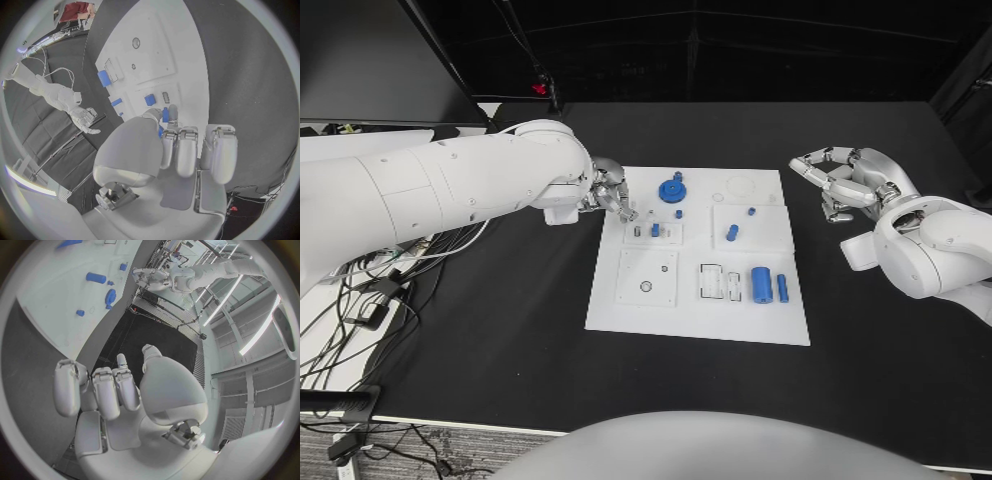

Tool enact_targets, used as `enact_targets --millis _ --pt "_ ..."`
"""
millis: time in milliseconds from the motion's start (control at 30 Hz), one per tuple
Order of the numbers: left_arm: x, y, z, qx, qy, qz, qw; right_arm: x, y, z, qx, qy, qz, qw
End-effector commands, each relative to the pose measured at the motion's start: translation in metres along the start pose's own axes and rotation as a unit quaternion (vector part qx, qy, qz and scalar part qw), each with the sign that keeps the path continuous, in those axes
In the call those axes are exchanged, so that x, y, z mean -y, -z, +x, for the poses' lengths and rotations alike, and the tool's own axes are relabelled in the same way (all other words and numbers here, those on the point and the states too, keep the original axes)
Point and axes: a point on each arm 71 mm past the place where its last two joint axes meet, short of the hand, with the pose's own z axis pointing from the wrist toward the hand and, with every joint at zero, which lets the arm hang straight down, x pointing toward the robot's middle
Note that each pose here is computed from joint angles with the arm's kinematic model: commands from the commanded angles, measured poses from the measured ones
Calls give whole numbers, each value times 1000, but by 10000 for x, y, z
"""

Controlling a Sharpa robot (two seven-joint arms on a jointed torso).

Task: Assemble the parts on the task board

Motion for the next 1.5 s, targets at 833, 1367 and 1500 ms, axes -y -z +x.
enact_targets --millis 833,1367,1500 --pt "54 -69 108 -39 -12 -27 999 -13 -2 5 0 0 -4 1000" --pt "126 -130 147 -50 -18 -25 998 -16 0 12 -1 -1 -4 1000" --pt "145 -147 147 -53 -20 -25 998 -16 0 12 -1 -1 -4 1000"
